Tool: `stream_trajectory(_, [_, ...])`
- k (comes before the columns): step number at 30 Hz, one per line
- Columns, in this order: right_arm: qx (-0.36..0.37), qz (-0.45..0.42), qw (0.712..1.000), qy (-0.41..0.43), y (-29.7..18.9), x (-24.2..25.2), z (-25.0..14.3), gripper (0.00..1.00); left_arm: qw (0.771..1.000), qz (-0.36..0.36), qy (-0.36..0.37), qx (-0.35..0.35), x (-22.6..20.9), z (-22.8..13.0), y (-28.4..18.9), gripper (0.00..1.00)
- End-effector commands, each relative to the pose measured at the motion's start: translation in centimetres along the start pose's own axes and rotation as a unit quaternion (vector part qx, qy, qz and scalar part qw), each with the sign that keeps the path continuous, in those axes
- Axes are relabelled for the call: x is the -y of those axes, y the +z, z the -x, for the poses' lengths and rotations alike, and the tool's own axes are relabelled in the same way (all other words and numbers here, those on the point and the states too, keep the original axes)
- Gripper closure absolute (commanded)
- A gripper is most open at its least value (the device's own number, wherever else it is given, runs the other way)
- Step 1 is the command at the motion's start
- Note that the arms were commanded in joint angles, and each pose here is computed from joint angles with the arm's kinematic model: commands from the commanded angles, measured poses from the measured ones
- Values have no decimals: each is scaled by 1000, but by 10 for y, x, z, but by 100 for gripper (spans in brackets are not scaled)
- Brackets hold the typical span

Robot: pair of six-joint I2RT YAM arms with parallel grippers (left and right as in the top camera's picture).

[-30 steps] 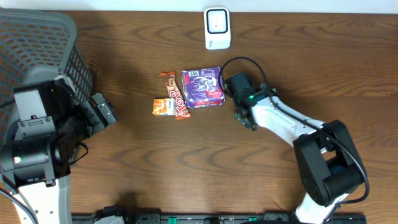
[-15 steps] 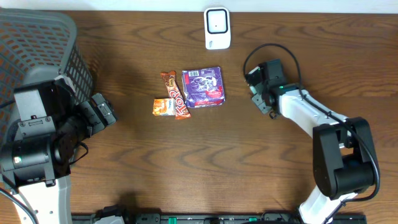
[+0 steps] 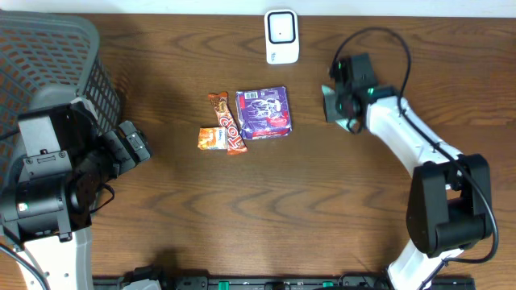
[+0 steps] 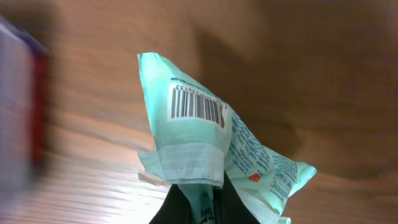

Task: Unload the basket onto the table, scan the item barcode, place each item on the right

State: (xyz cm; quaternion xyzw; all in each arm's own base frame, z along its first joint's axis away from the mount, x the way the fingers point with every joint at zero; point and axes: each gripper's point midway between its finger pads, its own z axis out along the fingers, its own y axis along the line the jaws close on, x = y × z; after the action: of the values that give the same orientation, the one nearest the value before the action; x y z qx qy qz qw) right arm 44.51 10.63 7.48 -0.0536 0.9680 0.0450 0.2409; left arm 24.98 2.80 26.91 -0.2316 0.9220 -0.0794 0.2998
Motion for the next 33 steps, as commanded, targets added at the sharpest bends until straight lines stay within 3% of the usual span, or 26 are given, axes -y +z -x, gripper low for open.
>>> stream_trajectory(1, [36, 119, 989, 80, -38, -36, 45, 99, 1000, 2, -3, 6, -1, 3, -2, 2])
stream_trajectory(6, [4, 240, 956, 168, -54, -43, 49, 99, 1000, 2, -3, 6, -1, 3, -2, 2])
stream_trajectory(14, [-89, 393, 873, 276, -32, -42, -5, 99, 1000, 2, -3, 6, -1, 3, -2, 2])
stream_trajectory(17, [-86, 353, 880, 307, -14, -16, -21, 99, 1000, 2, -3, 6, -1, 3, -2, 2])
stream_trajectory(22, [-68, 180, 914, 356, 14, 62, -42, 98, 1000, 2, -3, 6, -1, 3, -2, 2])
stream_trajectory(25, [-62, 125, 926, 352, 15, 92, -48, 79, 1000, 2, -3, 6, -1, 3, -2, 2])
stream_trajectory(31, [-62, 51, 942, 327, -6, 132, -38, 69, 1000, 2, -3, 6, -1, 3, -2, 2])
stream_trajectory(33, [-66, 14, 946, 316, -20, 144, -30, 61, 1000, 2, -3, 6, -1, 3, -2, 2])
